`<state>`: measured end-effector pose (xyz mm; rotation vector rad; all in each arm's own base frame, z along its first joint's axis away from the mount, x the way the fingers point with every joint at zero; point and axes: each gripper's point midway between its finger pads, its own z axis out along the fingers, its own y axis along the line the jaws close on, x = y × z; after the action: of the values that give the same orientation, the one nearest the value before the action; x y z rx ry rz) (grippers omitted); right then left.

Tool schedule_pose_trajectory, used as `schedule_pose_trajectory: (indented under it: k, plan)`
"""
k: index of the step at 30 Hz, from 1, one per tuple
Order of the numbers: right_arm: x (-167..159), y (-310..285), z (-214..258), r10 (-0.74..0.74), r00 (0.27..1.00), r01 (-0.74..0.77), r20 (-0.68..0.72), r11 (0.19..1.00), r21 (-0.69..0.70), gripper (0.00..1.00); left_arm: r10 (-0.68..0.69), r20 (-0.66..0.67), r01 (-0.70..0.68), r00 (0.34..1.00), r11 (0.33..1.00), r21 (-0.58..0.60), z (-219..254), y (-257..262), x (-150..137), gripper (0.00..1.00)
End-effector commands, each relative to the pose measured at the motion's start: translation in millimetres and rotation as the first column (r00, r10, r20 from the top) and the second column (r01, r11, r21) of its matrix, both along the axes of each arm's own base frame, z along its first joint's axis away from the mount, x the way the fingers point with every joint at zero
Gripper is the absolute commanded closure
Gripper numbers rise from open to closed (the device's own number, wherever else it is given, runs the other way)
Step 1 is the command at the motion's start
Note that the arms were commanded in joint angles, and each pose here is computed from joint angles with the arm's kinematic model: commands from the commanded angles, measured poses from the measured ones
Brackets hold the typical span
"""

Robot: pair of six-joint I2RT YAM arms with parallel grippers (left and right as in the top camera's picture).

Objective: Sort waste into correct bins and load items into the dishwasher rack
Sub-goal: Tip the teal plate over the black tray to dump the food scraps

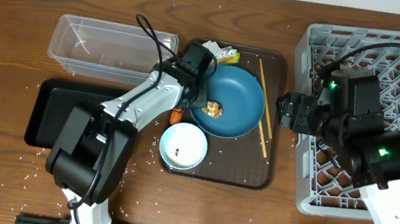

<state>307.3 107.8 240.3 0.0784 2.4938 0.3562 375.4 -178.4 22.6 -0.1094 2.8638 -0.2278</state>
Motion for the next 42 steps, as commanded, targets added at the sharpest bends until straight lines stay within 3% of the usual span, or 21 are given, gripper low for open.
schedule_pose_trajectory:
  k: [1, 16, 23, 28, 32, 36, 39, 42]
  plan:
    - [0, -5, 2, -0.012, 1.000, 0.012, 0.010, 1.000, -0.014, 0.17, -0.030, 0.005, 0.030, 1.000, 1.000, -0.009, 8, -4, -5, 0.94]
    - [-1, -5, 1, -0.012, 1.000, 0.012, 0.001, 1.000, -0.017, 0.16, -0.105, 0.200, 0.119, 0.974, 0.991, -0.059, 128, 8, -28, 0.94]
    - [-1, -5, 1, -0.012, 1.000, 0.012, 0.001, 1.000, -0.017, 0.15, 0.000, 0.245, -0.052, 0.970, 0.977, 0.207, 176, 97, -75, 0.94]
    - [-1, -5, 1, -0.012, 1.000, 0.012, 0.002, 1.000, -0.016, 0.14, 0.125, 0.255, -0.196, 0.959, 0.941, 0.277, 202, 153, -120, 0.94]
    - [-1, -5, 1, -0.012, 1.000, 0.012, 0.004, 1.000, -0.016, 0.14, 0.288, 0.328, -0.409, 0.900, 0.819, 0.402, 223, 213, -154, 0.94]
    - [-1, -5, 1, -0.012, 1.000, 0.012, 0.005, 1.000, -0.016, 0.14, 0.410, 0.420, -0.586, 0.809, 0.611, 0.532, 242, 264, -182, 0.94]
    - [-1, -5, 1, -0.012, 1.000, 0.012, 0.004, 1.000, -0.016, 0.14, 0.482, 0.457, -0.664, 0.748, 0.509, 0.548, 245, 281, -189, 0.94]
    - [0, -5, 2, -0.012, 1.000, 0.013, 0.006, 1.000, -0.015, 0.13, 0.500, 0.449, -0.665, 0.740, 0.451, 0.594, 240, 288, -182, 0.94]
